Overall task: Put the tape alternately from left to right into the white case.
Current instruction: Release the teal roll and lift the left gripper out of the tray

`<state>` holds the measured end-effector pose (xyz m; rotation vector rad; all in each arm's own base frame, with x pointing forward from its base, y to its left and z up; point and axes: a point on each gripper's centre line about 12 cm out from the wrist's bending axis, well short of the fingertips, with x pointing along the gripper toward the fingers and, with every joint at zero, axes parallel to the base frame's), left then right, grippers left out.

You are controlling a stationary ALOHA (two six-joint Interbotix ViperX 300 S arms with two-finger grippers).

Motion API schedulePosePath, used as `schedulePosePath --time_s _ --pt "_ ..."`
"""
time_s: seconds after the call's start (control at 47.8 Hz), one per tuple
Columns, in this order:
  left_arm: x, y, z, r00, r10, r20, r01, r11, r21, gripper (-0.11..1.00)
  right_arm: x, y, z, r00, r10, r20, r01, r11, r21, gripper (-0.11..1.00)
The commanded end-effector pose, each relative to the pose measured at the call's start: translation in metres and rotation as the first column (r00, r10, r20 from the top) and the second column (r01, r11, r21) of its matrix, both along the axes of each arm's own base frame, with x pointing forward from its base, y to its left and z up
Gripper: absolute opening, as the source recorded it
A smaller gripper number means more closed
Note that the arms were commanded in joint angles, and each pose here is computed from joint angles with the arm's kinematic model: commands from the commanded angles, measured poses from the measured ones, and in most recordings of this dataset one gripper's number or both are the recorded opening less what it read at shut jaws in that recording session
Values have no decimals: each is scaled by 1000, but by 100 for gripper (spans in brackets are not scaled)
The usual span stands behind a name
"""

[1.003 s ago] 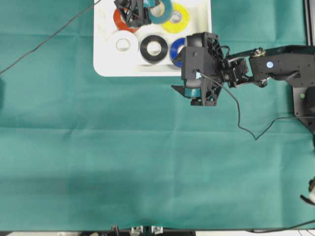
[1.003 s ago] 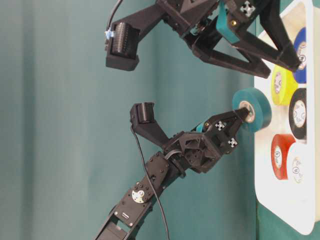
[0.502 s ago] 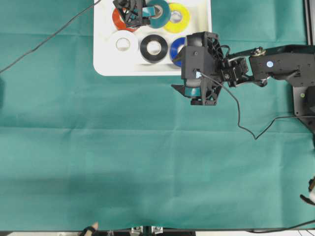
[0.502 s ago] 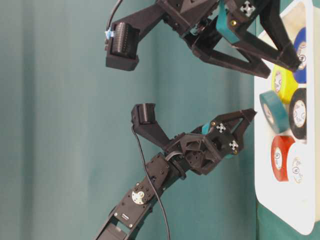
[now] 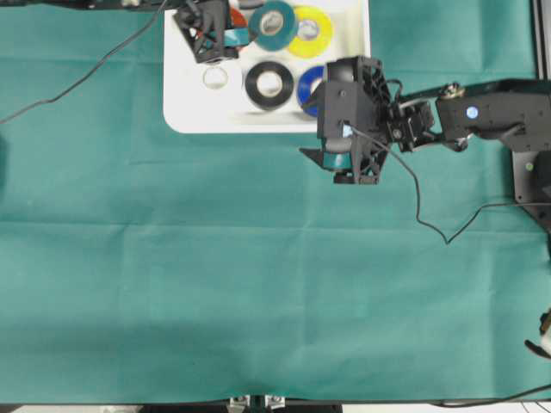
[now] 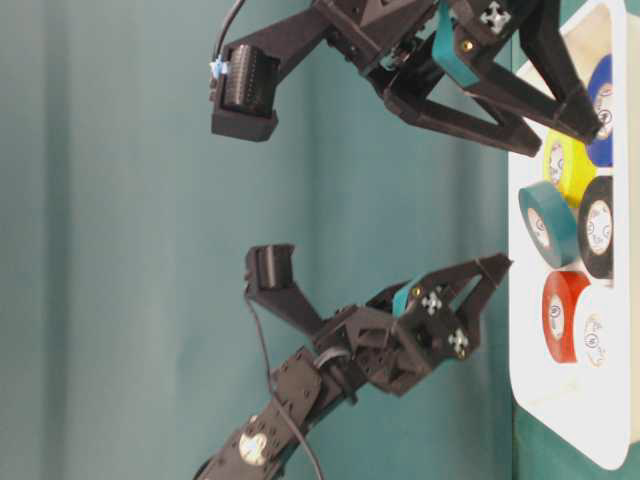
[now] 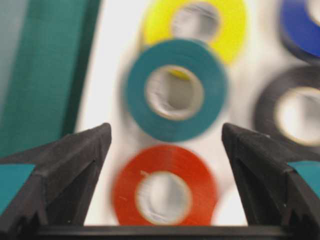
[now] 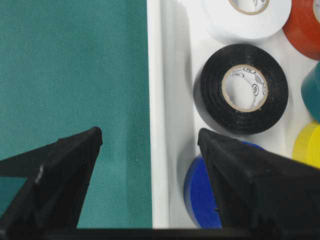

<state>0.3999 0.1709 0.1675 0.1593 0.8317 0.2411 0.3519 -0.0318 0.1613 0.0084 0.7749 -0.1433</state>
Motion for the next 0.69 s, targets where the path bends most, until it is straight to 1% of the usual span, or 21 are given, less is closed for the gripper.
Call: schedulePosePath --time_s 0.0,0.146,0.23,0.439,0.669 --pt "-1 -20 19 998 -38 44 37 999 14 77 3 1 12 999 3 36 -3 1000 1 84" --pt "-6 -51 19 994 -104 36 104 995 9 77 3 1 12 999 3 38 -3 1000 2 84" --pt "-8 -66 19 991 -130 35 130 992 0 77 3 1 12 999 4 39 -4 1000 2 84" --pt "-10 -98 20 987 -153 48 155 987 -51 77 3 1 12 999 4 40 -4 1000 2 84" --pt "-15 -128 16 983 -179 40 182 978 -104 77 3 8 11 999 22 36 -22 1000 3 84"
